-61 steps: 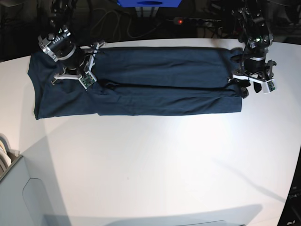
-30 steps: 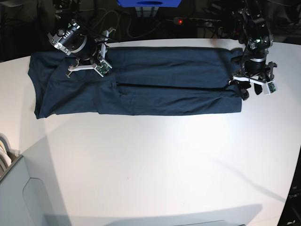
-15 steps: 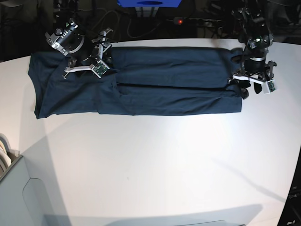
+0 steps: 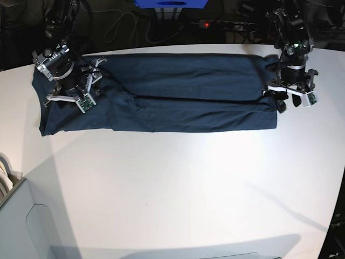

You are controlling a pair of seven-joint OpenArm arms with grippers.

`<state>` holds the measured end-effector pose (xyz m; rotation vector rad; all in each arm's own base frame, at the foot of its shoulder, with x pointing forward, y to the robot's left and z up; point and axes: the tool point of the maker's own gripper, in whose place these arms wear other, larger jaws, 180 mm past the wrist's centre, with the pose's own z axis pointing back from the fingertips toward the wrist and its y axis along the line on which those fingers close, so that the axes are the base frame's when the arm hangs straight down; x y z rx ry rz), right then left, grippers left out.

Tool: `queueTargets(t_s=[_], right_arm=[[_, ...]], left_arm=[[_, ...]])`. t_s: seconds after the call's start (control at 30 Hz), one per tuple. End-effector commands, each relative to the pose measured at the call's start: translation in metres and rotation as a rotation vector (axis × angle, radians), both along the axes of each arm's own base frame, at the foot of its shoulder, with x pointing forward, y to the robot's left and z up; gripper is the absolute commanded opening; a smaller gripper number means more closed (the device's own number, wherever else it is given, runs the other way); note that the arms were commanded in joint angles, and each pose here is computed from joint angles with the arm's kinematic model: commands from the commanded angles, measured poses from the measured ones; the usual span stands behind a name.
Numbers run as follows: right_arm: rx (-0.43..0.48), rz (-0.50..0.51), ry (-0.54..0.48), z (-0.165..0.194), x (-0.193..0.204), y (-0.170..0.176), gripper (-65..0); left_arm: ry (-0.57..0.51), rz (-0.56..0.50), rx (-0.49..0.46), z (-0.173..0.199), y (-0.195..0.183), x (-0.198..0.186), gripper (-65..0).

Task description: Fold the T-shirt properly

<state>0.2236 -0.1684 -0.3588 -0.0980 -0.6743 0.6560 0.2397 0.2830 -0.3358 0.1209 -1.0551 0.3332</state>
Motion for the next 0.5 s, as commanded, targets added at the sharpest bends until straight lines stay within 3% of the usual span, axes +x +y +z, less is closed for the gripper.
queueTargets(t_s=[0.0,0.33,0.47], right_arm=[[0.004,0.023,-0.022,0.006,0.001,0.001,-29.4],[0.002,0.014,-0.043,0.010,0.010,-0.002,-29.6],[0.031,0.003,0.007,-0.011,0.013,-0.003,-29.6]], left_arm=[[-0.048,-0.006,0.019,0.014,0.001,0.006,-33.5],[-0.051,-0.006,0.021,0.015,0.001,0.008,-33.5],[-0.051,-0.006,0.021,0.015,0.001,0.008,-33.5]])
